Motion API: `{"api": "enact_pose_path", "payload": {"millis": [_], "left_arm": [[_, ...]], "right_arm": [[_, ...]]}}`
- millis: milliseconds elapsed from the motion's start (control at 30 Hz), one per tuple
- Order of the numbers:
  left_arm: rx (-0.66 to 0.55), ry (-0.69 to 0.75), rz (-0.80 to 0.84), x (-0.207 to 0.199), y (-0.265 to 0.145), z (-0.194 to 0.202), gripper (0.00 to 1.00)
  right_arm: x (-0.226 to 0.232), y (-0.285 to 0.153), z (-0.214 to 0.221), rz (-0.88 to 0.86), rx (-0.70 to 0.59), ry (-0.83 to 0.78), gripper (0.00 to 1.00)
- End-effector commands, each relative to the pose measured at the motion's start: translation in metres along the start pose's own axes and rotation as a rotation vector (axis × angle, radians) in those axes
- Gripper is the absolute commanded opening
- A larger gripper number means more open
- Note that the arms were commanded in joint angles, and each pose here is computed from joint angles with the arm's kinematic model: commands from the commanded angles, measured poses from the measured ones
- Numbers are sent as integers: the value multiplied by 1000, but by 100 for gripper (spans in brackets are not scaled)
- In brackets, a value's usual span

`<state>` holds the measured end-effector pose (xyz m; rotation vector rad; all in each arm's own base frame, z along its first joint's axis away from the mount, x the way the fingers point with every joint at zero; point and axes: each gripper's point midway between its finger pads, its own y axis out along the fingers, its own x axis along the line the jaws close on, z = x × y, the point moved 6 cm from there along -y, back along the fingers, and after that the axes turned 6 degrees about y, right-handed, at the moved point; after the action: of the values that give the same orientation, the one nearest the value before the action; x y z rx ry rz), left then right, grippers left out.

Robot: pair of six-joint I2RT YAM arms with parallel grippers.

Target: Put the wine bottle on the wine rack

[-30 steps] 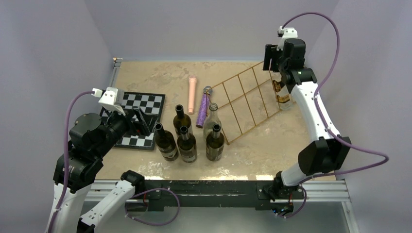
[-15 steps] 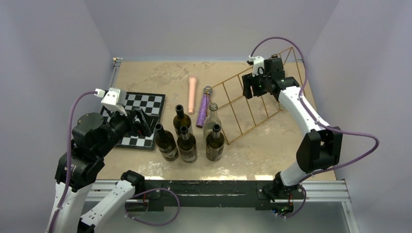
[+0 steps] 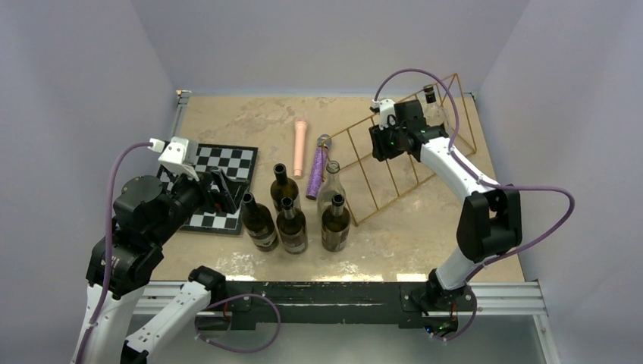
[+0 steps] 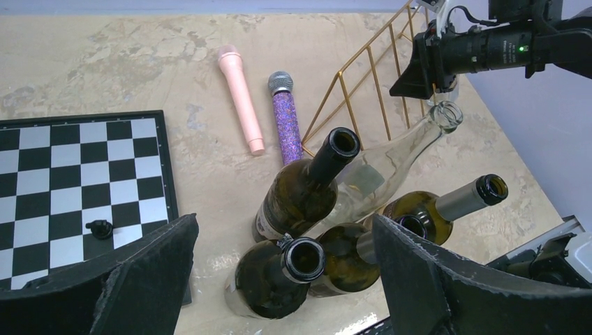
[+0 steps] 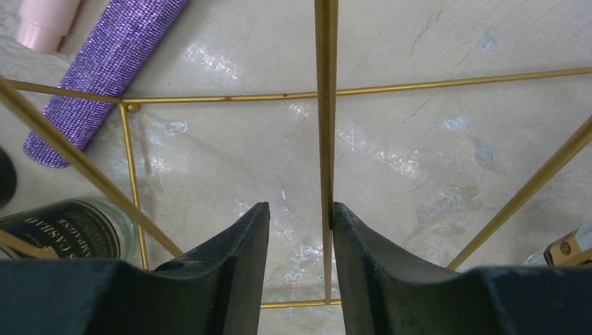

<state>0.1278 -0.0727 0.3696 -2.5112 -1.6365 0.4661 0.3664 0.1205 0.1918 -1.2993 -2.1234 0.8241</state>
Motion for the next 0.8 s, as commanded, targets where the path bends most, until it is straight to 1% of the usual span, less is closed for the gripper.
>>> {"api": "enact_pose_path", "payload": {"millis": [0, 100, 200, 300, 467, 767], "left_arm": [[18, 2, 9, -1, 2, 3, 98], [18, 0, 9, -1, 1, 4, 98], [14, -2, 14, -1, 0, 3, 98], [-2, 1, 21, -4, -5, -5, 98], [-20, 10, 23, -4, -10, -10, 98], [-2, -2, 26, -5, -7, -5, 98]], "right_arm": [[6, 2, -19, 32, -48, 20, 40], [10, 6, -21, 32, -30, 43, 30], [15, 10, -23, 21, -8, 69, 9], [17, 12, -26, 20, -4, 89, 0], [19, 14, -34, 57, -12, 172, 0], [36, 24, -48, 141, -24, 278, 0]]}}
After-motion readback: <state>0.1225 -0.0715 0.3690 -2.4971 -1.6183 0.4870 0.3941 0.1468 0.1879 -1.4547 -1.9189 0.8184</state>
